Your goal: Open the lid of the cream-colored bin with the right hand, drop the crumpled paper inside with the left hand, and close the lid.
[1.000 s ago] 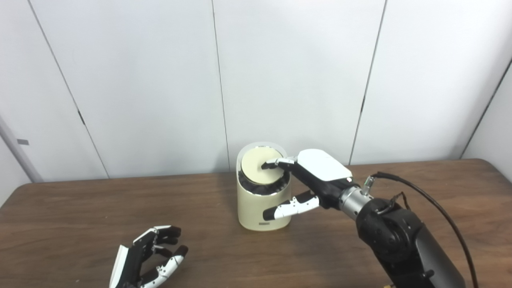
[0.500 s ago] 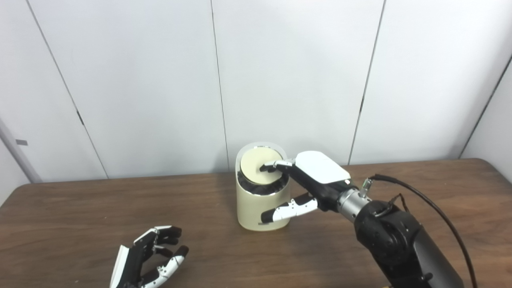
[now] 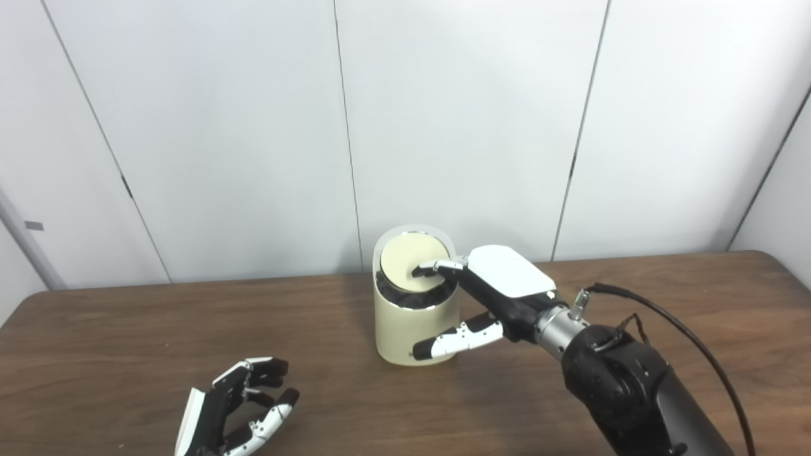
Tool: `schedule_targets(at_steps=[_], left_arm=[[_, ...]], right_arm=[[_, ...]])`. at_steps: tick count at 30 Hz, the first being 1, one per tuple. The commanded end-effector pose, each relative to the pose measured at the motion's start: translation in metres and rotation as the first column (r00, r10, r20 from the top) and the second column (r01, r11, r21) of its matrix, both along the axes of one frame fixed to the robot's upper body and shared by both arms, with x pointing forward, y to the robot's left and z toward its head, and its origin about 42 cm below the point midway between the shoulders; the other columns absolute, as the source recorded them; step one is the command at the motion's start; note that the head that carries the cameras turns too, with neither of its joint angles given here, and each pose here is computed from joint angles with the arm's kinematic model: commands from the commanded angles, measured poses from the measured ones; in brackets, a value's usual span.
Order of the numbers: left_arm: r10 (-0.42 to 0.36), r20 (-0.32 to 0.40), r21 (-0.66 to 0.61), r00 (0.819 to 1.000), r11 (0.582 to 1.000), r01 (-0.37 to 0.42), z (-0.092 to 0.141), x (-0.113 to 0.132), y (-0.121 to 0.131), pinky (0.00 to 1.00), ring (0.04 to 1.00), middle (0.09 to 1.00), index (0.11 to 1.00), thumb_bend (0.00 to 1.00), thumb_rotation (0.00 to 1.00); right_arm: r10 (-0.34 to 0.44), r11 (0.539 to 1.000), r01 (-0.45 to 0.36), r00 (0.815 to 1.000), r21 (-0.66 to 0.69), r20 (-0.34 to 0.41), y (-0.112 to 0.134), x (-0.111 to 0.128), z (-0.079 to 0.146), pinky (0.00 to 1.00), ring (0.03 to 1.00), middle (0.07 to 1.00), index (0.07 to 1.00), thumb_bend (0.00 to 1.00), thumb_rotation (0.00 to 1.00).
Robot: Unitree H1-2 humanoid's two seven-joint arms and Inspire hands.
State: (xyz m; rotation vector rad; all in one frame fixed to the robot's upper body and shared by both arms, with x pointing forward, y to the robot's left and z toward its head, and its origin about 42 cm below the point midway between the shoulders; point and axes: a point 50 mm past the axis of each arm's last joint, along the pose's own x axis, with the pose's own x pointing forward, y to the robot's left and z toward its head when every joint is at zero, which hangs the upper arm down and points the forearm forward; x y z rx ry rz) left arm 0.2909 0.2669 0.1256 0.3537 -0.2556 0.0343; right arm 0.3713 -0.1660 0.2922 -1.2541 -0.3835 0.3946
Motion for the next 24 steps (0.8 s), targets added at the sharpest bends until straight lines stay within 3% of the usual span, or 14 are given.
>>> schedule_targets(at_steps=[1, 10, 17, 24], left_arm=[[-0.009, 0.078, 0.008, 0.997, 1.000, 0.009, 0.0161, 0.0088, -0.0022, 0.53, 0.654, 0.670, 0.646, 0.60, 0.30], [-0.010, 0.081, 0.018, 0.997, 1.000, 0.008, 0.0174, 0.0069, -0.0014, 0.53, 0.654, 0.670, 0.647, 0.60, 0.30], [-0.010, 0.080, 0.017, 0.997, 1.000, 0.008, 0.0199, 0.0053, -0.0020, 0.53, 0.648, 0.666, 0.646, 0.60, 0.31], [-0.011, 0.075, 0.011, 0.997, 1.000, 0.010, 0.0195, 0.0048, -0.0017, 0.52, 0.648, 0.668, 0.649, 0.60, 0.31]], right_arm=[[0.037, 0.999, -0.037, 0.999, 0.006, 0.007, 0.0066, -0.0024, 0.0057, 0.75, 0.836, 0.831, 0.828, 0.95, 0.84], [0.023, 1.000, -0.023, 1.000, 0.011, -0.002, 0.0060, -0.0028, 0.0012, 0.77, 0.834, 0.825, 0.823, 0.96, 0.84], [0.018, 1.000, -0.018, 1.000, -0.006, -0.012, 0.0043, 0.0002, -0.0013, 0.74, 0.788, 0.772, 0.756, 0.96, 0.86], [0.012, 1.000, -0.013, 1.000, -0.029, -0.021, 0.0058, 0.0000, 0.0007, 0.75, 0.798, 0.787, 0.763, 0.97, 0.86]])
